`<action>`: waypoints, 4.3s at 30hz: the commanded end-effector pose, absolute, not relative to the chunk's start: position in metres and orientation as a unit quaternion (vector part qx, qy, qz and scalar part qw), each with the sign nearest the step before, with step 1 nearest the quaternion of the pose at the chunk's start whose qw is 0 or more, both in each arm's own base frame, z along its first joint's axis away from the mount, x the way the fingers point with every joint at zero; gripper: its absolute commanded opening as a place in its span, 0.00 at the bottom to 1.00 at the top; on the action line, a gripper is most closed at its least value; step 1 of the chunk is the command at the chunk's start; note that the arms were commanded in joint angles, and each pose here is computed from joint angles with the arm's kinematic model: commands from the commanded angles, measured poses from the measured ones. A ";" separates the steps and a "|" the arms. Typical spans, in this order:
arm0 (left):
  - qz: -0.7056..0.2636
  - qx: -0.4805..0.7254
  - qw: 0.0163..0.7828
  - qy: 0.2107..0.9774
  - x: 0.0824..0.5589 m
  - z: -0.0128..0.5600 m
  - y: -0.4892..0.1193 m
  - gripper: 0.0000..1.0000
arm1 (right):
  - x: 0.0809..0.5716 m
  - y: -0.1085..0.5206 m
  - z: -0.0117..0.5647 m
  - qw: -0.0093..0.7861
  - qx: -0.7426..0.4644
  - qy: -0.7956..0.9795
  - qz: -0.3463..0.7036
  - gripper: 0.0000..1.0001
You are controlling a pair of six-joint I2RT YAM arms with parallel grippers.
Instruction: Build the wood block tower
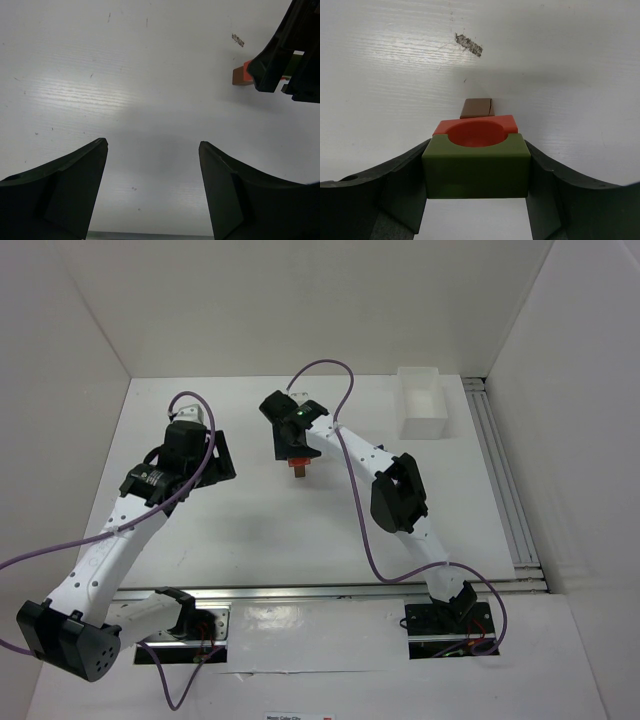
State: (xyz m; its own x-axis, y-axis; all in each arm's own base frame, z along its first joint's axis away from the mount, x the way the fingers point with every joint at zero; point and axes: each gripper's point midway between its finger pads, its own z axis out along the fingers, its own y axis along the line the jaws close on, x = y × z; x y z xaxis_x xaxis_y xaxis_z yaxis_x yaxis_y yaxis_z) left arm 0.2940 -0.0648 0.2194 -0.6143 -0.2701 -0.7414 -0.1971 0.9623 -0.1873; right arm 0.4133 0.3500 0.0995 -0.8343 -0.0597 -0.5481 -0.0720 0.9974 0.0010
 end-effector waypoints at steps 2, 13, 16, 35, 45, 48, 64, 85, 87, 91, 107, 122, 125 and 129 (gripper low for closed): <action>-0.042 -0.132 0.434 0.890 0.300 0.225 -0.062 0.86 | 0.414 0.355 0.107 0.294 -0.040 0.955 0.013 0.71; -0.042 -0.132 0.434 0.890 0.300 0.225 -0.062 0.86 | 0.414 0.355 0.107 0.294 -0.040 0.955 0.013 0.84; -0.042 -0.132 0.434 0.890 0.300 0.225 -0.062 0.86 | 0.414 0.355 0.107 0.294 -0.040 0.955 0.013 0.99; -0.038 -0.134 0.436 0.889 0.298 0.226 -0.060 0.86 | 0.416 0.353 0.117 0.306 -0.036 0.951 0.012 0.91; -0.038 -0.134 0.436 0.889 0.298 0.226 -0.060 0.86 | 0.420 0.356 0.119 0.312 -0.038 0.949 0.016 0.79; -0.038 -0.134 0.436 0.889 0.298 0.226 -0.060 0.86 | 0.420 0.356 0.119 0.312 -0.038 0.949 0.016 0.75; -0.040 -0.128 0.435 0.891 0.299 0.227 -0.062 0.86 | 0.420 0.356 0.119 0.313 -0.043 0.949 0.015 0.70; -0.040 -0.128 0.435 0.891 0.299 0.227 -0.062 0.86 | 0.417 0.353 0.115 0.306 -0.045 0.951 0.009 1.00; -0.042 -0.128 0.438 0.889 0.298 0.229 -0.061 0.86 | 0.417 0.353 0.120 0.309 -0.044 0.950 0.012 1.00; -0.038 -0.130 0.440 0.888 0.299 0.230 -0.060 0.86 | 0.417 0.353 0.130 0.316 -0.042 0.948 0.018 1.00; -0.045 -0.133 0.442 0.886 0.297 0.234 -0.061 0.86 | 0.421 0.357 0.199 0.376 -0.044 0.924 0.055 1.00; -0.033 -0.139 0.445 0.884 0.291 0.239 -0.054 0.86 | 0.412 0.198 0.282 0.493 0.101 0.864 -0.004 0.96; -0.033 -0.139 0.445 0.884 0.291 0.239 -0.054 0.86 | 0.405 0.169 0.246 0.442 0.101 0.890 0.042 0.89; -0.038 -0.136 0.444 0.885 0.290 0.239 -0.056 0.86 | 0.383 0.209 0.203 0.390 0.026 0.916 0.090 0.48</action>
